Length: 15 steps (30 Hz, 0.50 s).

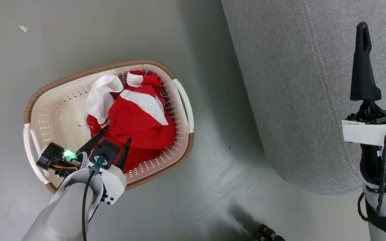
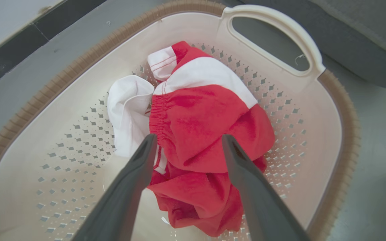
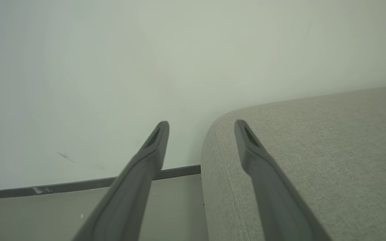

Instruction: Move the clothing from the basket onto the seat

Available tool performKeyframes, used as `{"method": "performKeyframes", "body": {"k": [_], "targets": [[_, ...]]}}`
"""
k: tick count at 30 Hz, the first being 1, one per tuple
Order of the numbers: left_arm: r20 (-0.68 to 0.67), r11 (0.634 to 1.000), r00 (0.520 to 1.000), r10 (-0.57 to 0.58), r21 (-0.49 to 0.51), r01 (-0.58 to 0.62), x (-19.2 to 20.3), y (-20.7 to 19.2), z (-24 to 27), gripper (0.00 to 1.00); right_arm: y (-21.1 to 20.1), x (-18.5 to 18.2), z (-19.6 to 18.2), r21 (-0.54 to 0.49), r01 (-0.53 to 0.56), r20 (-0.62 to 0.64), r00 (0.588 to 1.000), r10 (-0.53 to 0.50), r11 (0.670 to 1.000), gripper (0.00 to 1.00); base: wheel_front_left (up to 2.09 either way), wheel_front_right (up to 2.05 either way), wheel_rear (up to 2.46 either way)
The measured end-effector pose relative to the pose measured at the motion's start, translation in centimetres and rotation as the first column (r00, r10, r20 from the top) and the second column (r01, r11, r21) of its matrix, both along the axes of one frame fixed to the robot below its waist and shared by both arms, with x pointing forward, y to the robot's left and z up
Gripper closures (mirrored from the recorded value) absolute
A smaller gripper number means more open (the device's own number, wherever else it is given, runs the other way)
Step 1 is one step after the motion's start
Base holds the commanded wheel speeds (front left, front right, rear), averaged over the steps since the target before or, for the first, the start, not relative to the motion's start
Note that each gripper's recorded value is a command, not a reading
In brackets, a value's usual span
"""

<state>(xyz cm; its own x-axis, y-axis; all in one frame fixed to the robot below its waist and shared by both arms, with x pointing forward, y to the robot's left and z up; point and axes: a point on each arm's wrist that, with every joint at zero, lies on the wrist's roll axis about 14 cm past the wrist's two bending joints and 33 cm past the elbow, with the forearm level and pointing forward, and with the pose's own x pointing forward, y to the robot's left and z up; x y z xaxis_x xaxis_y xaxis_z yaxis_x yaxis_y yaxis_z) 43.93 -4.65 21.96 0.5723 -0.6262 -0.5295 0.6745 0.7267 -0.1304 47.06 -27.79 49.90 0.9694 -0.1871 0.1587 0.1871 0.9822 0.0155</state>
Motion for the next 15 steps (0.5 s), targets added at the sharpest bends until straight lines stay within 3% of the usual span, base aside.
{"method": "performKeyframes", "body": {"k": [15], "targets": [[-0.061,0.998,0.997,-0.051,0.038,0.053,0.0,-0.9,-4.6,0.0,-0.9,1.1,-1.6,-0.004,0.013,-0.033,0.999,-0.013,1.0,0.0,0.0,0.0,0.0]]}}
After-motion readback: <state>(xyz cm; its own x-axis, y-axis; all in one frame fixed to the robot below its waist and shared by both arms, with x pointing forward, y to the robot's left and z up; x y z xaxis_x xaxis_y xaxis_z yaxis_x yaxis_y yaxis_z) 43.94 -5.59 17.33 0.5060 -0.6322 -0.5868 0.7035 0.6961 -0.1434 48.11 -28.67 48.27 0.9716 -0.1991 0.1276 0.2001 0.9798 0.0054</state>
